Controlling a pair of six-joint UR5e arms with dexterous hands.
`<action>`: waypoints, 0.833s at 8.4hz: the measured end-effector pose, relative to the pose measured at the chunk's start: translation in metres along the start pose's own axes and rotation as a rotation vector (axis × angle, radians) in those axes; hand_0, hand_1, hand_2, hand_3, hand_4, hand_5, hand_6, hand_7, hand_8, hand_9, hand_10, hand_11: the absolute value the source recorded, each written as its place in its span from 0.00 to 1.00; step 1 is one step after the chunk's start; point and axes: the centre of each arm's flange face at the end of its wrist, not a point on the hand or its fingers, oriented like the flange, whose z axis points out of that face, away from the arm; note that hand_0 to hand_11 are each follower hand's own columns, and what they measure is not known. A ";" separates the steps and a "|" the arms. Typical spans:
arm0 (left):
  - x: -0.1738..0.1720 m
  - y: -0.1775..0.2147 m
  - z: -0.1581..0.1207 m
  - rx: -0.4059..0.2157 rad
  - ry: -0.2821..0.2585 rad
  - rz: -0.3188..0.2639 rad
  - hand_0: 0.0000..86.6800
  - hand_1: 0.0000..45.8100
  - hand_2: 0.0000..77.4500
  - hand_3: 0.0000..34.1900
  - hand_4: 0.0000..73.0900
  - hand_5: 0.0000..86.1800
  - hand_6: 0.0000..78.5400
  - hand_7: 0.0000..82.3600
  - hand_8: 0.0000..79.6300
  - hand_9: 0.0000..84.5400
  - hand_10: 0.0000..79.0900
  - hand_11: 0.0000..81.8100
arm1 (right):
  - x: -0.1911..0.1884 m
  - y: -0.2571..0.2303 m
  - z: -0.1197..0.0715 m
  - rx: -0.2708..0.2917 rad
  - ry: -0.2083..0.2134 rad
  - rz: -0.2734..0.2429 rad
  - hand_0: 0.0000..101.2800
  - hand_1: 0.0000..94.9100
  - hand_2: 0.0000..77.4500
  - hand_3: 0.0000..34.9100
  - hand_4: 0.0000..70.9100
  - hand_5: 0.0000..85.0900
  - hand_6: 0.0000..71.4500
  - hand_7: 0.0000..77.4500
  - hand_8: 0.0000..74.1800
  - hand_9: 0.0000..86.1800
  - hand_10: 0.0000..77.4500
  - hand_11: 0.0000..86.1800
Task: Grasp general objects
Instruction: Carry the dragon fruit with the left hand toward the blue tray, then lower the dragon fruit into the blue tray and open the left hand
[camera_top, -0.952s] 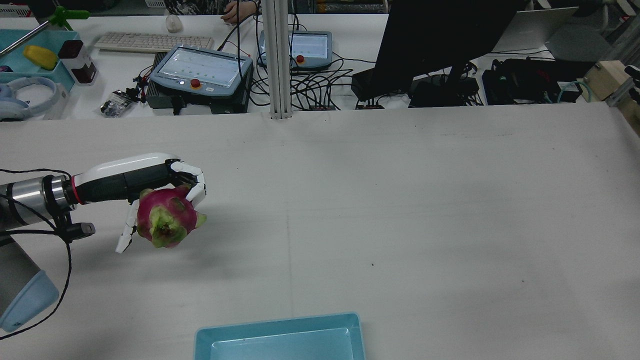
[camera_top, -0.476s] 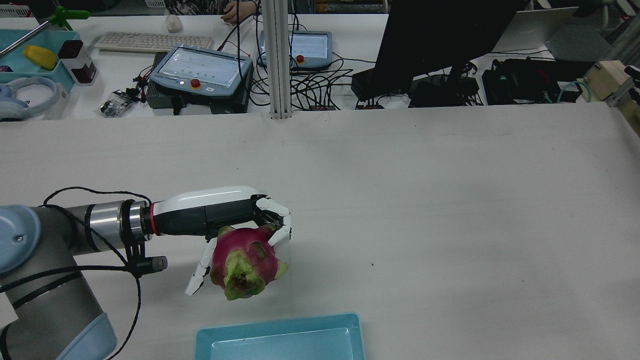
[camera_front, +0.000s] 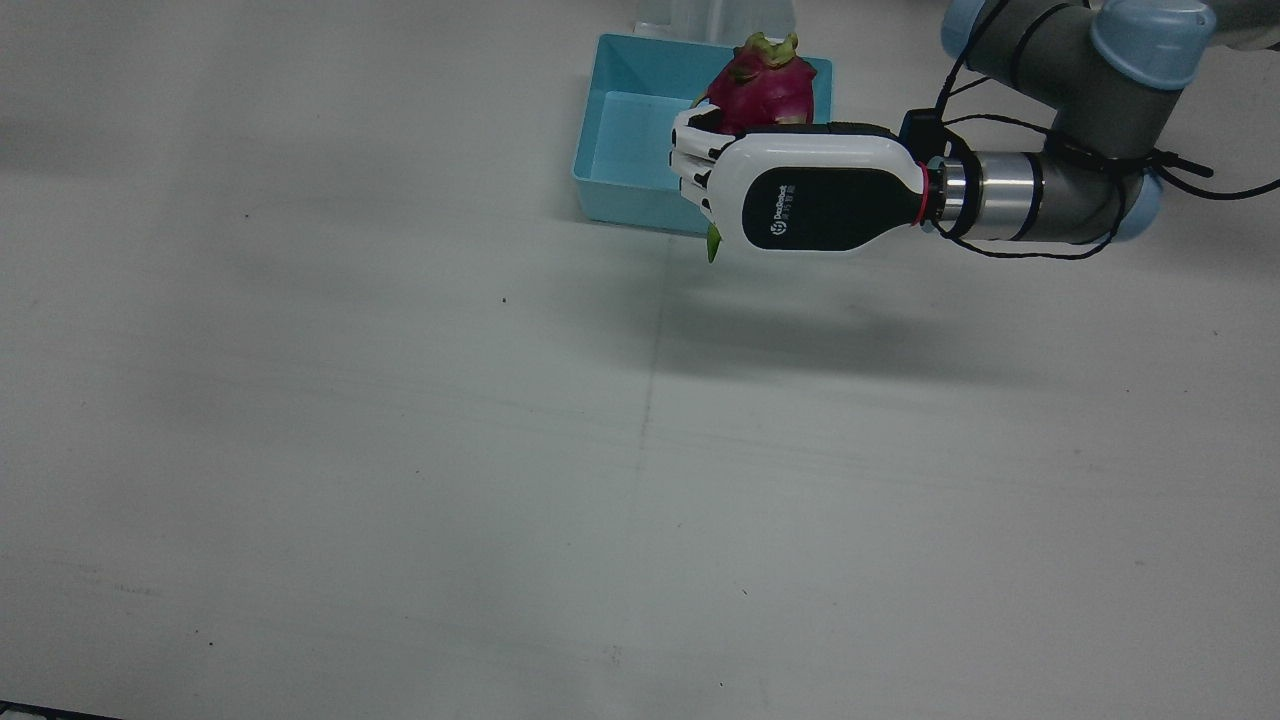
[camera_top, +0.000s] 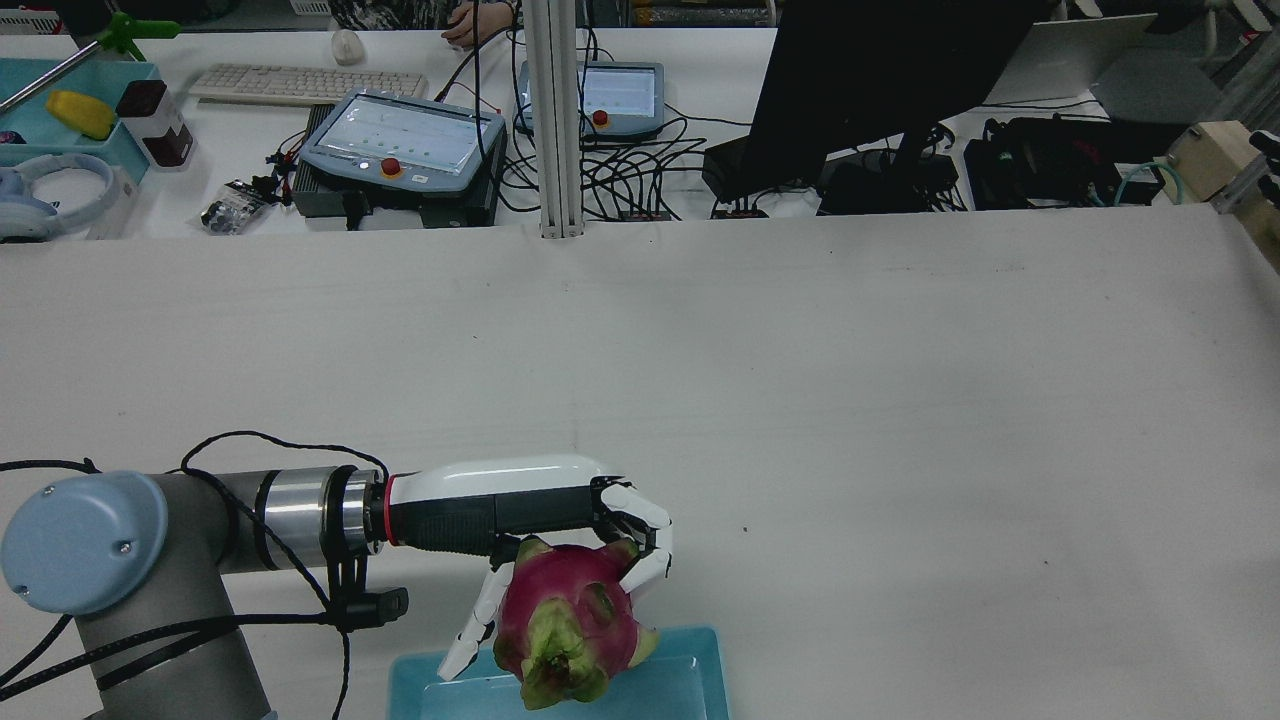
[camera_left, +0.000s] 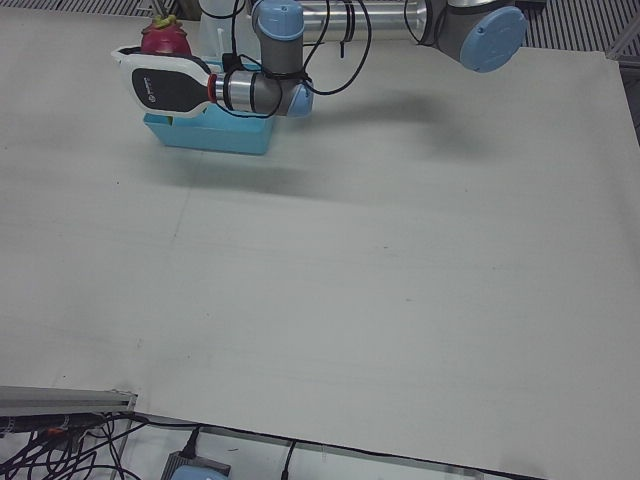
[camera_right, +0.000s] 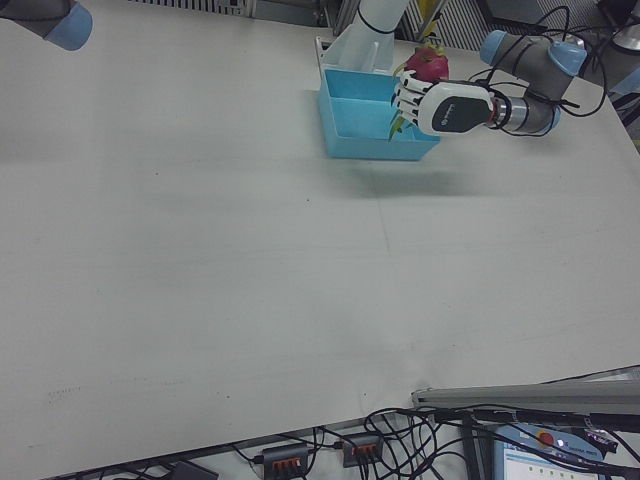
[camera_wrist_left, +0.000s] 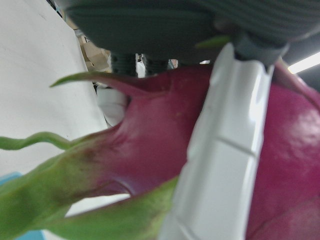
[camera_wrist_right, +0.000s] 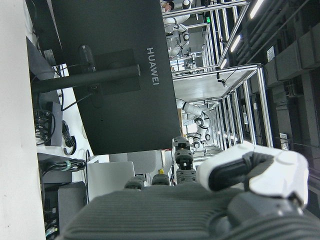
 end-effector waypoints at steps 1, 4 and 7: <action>-0.017 0.011 0.005 -0.035 0.000 -0.016 0.92 0.00 0.02 0.00 0.30 0.80 0.68 0.64 0.75 0.63 0.88 0.86 | 0.000 0.000 0.000 0.000 0.000 0.000 0.00 0.43 1.00 0.00 0.00 0.00 0.00 0.00 0.00 0.01 0.00 0.00; -0.043 0.035 0.000 -0.100 0.008 -0.036 0.92 0.00 0.02 0.00 0.30 0.80 0.69 0.64 0.75 0.63 0.88 0.86 | 0.000 0.000 0.000 -0.001 0.000 0.000 0.00 0.43 1.00 0.00 0.00 0.00 0.00 0.00 0.00 0.01 0.00 0.01; -0.053 0.046 0.005 -0.132 0.013 -0.047 0.92 0.00 0.02 0.00 0.30 0.80 0.69 0.63 0.75 0.63 0.65 0.87 | 0.000 0.000 0.000 -0.001 0.000 0.000 0.00 0.43 1.00 0.00 0.00 0.00 0.00 0.00 0.00 0.01 0.00 0.01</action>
